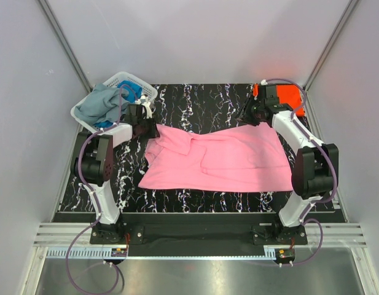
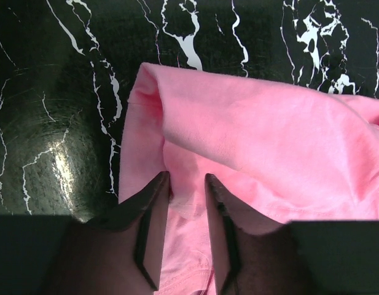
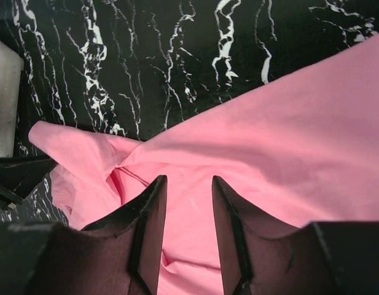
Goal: Fold and stack the t-shirts
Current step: Fold the tshirt
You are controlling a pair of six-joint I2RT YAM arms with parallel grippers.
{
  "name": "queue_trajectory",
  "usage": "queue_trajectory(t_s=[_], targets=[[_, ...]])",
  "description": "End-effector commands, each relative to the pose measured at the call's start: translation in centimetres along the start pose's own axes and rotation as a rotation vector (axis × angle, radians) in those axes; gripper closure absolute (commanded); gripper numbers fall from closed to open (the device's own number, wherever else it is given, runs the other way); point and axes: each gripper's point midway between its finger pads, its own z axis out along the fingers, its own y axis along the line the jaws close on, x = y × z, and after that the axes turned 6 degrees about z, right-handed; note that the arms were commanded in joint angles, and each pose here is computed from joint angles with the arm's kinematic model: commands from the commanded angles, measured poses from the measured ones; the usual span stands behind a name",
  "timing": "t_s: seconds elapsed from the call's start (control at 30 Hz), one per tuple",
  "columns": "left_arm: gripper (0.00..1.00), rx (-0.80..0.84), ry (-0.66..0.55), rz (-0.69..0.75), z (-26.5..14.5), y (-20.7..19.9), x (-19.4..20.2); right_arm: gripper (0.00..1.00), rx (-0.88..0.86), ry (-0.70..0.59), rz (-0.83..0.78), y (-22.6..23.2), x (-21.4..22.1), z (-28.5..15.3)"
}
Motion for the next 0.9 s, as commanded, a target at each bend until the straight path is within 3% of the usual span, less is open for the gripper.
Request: queue_trajectory(t_s=[0.0, 0.07, 0.17, 0.23, 0.4, 0.53, 0.63, 0.77, 0.87], targets=[[0.73, 0.027, -0.067, 0.021, -0.6, -0.8, -2.8, 0.57, 0.074, -0.046, 0.088, -1.5, -1.8, 0.1], [0.88, 0.028, -0.083, 0.015, -1.2, -1.1, -3.5, 0.56, 0.222, -0.067, 0.164, -4.7, -2.9, 0.1], [1.00, 0.046, -0.115, -0.015, -2.5, -2.1, -5.0, 0.56, 0.430, -0.081, 0.325, -8.8, -5.3, 0.9], [1.00, 0.058, -0.122, -0.032, -3.3, -2.7, -5.9, 0.56, 0.491, -0.050, 0.380, -10.4, -5.4, 1.1], [1.00, 0.082, -0.073, -0.068, -4.6, -3.8, -6.7, 0.52, 0.556, -0.122, 0.488, -13.7, -8.1, 2.3], [1.00, 0.086, -0.072, -0.078, -6.0, -4.4, -7.6, 0.45, 0.507, -0.200, 0.370, -13.8, -11.1, 4.0], [1.00, 0.119, -0.047, -0.099, -6.5, -5.2, -7.5, 0.46, 0.504, -0.203, 0.227, -14.8, -11.8, 5.2], [1.00, 0.142, -0.031, -0.121, -6.6, -5.7, -7.5, 0.48, 0.444, -0.146, 0.066, -16.1, -11.7, 6.9], [1.00, 0.153, -0.019, -0.131, -6.8, -5.9, -7.5, 0.48, 0.395, -0.086, 0.032, -17.0, -11.3, 8.2]])
